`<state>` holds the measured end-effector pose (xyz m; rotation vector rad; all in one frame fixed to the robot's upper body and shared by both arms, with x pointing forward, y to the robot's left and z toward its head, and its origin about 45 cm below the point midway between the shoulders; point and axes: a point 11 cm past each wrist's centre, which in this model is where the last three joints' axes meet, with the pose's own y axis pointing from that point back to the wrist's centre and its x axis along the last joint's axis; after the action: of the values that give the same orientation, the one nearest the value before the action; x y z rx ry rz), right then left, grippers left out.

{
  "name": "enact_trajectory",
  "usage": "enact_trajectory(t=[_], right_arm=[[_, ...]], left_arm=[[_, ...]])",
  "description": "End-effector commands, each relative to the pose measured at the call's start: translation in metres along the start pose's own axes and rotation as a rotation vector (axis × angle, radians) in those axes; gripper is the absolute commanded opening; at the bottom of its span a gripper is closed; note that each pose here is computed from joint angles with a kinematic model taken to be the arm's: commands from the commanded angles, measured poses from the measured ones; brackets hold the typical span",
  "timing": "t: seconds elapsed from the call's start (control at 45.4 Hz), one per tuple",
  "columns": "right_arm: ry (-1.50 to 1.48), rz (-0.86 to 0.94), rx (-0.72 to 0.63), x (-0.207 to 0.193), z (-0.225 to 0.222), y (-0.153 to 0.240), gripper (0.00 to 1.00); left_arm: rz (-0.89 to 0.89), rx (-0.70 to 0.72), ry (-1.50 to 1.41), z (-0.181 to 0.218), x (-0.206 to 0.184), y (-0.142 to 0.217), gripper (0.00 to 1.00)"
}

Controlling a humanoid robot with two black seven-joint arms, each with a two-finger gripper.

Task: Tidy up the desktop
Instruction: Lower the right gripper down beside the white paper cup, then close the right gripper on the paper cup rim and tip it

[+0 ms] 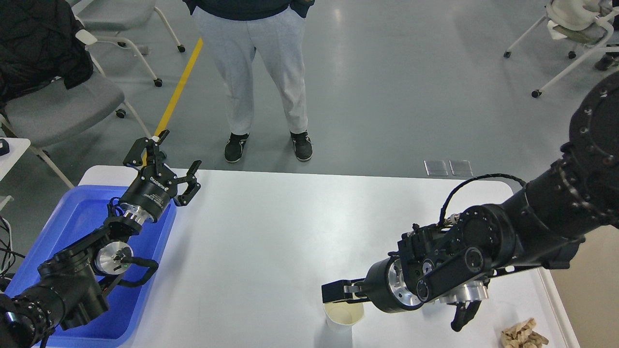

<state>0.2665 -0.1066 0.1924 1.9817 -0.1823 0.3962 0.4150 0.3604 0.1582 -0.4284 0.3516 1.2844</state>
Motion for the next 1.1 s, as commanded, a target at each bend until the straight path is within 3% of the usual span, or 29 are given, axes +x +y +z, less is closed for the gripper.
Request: enact_trajectory(t=[0.0, 1.08], right_arm=[[-0.028, 0.014, -0.002, -0.006, 0.007, -0.009, 1.00], [-0.099, 0.100, -0.075, -0.029, 0.053, -0.039, 0.97]], left_arm=[[0.000, 0.000, 0.000, 0.000, 0.000, 0.000, 1.00], [0.000, 0.000, 0.000, 0.000, 0.000, 0.000, 1.00]])
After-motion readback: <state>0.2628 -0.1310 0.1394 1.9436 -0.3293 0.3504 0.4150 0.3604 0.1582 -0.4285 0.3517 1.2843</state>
